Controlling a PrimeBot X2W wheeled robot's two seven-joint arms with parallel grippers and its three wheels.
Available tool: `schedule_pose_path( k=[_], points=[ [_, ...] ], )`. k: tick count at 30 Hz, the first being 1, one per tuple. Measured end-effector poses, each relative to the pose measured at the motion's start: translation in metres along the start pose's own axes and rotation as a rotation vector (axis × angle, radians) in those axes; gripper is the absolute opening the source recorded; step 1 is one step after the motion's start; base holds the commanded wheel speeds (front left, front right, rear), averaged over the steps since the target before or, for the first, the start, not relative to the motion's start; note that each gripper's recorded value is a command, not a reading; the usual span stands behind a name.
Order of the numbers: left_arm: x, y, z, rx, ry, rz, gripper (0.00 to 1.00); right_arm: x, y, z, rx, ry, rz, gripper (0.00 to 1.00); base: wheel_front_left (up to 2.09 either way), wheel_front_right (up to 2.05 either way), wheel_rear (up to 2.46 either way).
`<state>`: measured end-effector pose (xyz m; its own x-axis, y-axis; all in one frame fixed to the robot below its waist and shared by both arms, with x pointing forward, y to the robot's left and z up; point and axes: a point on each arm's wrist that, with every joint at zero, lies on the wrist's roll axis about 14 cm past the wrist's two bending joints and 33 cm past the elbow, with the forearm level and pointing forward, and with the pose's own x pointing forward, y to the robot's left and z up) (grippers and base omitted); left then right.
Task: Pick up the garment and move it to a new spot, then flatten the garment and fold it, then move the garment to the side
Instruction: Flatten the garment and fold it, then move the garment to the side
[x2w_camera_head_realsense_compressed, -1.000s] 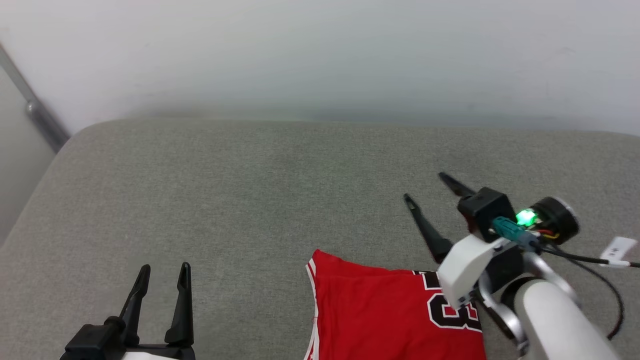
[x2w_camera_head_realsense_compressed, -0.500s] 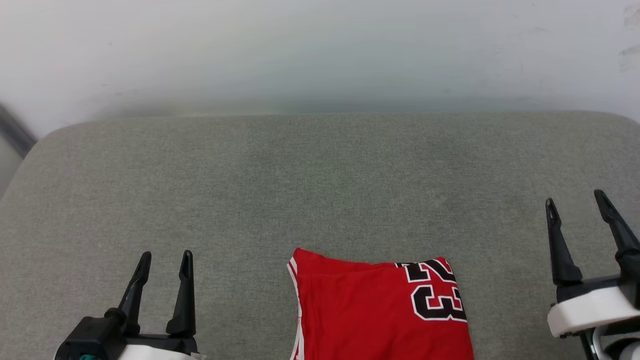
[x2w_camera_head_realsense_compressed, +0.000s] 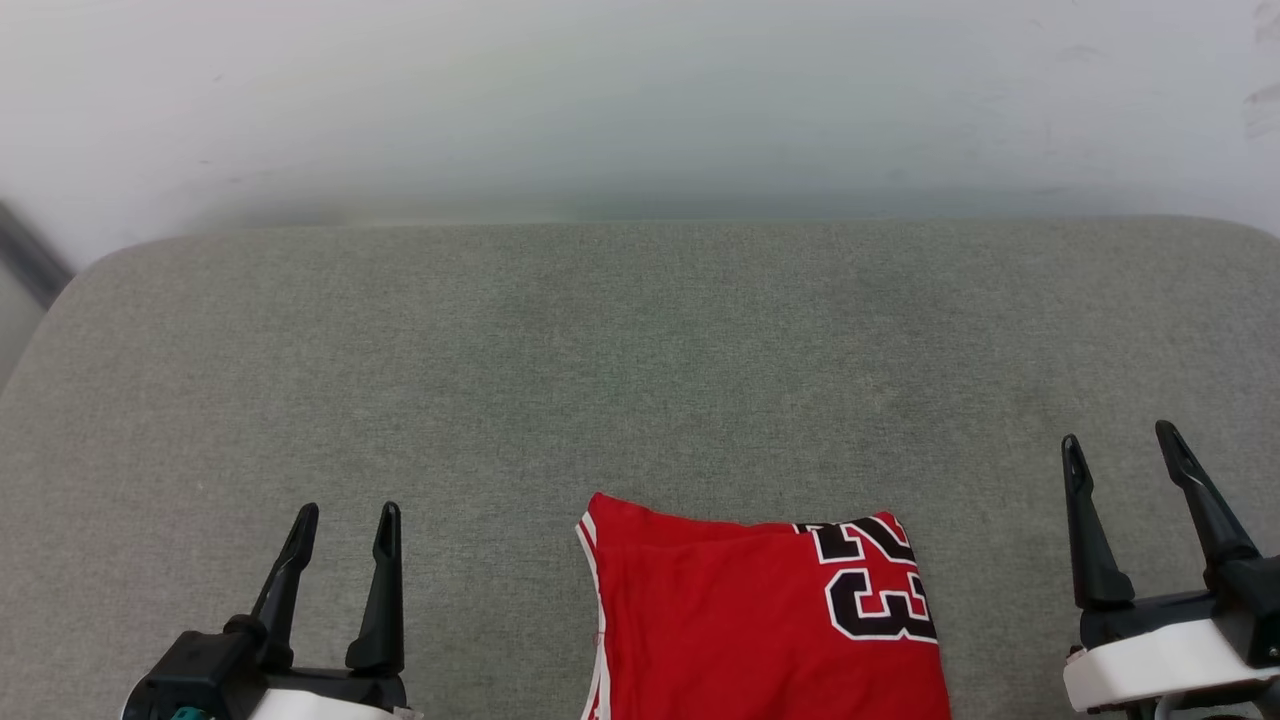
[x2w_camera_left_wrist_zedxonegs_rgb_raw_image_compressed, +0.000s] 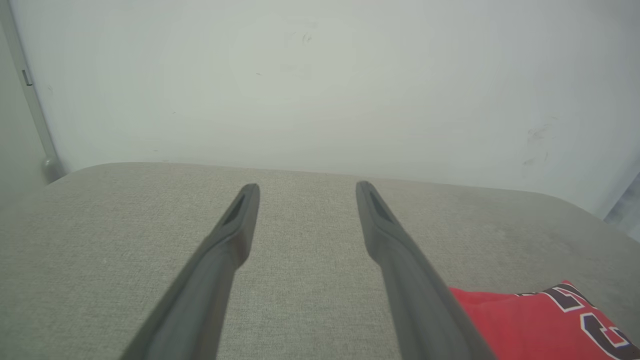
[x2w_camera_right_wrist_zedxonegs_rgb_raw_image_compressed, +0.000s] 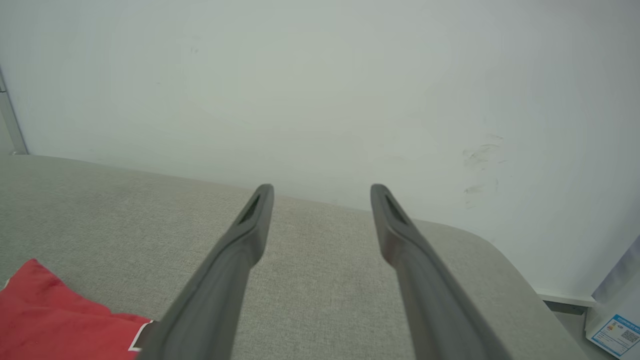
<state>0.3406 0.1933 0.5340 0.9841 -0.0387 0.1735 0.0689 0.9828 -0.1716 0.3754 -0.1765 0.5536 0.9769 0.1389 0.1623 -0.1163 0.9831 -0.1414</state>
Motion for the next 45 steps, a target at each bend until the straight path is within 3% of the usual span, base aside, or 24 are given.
schedule_pose_path(
  k=[16,19,27,36,45],
  points=[
    [0.002,-0.001,0.000,0.001,0.000,-0.006,1.00,0.000,0.008,-0.009,0.045,0.052,0.021,1.00,0.00,0.00,0.00],
    [0.002,0.000,-0.002,0.002,0.007,-0.003,1.00,0.000,0.018,-0.022,0.073,0.146,0.071,1.00,0.00,0.00,0.00],
    [0.007,0.001,-0.009,0.001,0.027,0.000,1.00,-0.025,0.056,-0.083,0.164,0.609,0.274,1.00,0.00,0.00,0.00],
    [0.012,0.004,-0.020,0.002,0.057,0.012,1.00,-0.050,0.079,-0.131,0.201,0.989,0.371,1.00,0.00,0.00,0.00],
    [0.010,0.016,-0.024,0.010,0.075,0.054,1.00,-0.050,0.109,-0.162,0.216,1.143,0.442,1.00,0.00,0.00,0.00]
  ],
)
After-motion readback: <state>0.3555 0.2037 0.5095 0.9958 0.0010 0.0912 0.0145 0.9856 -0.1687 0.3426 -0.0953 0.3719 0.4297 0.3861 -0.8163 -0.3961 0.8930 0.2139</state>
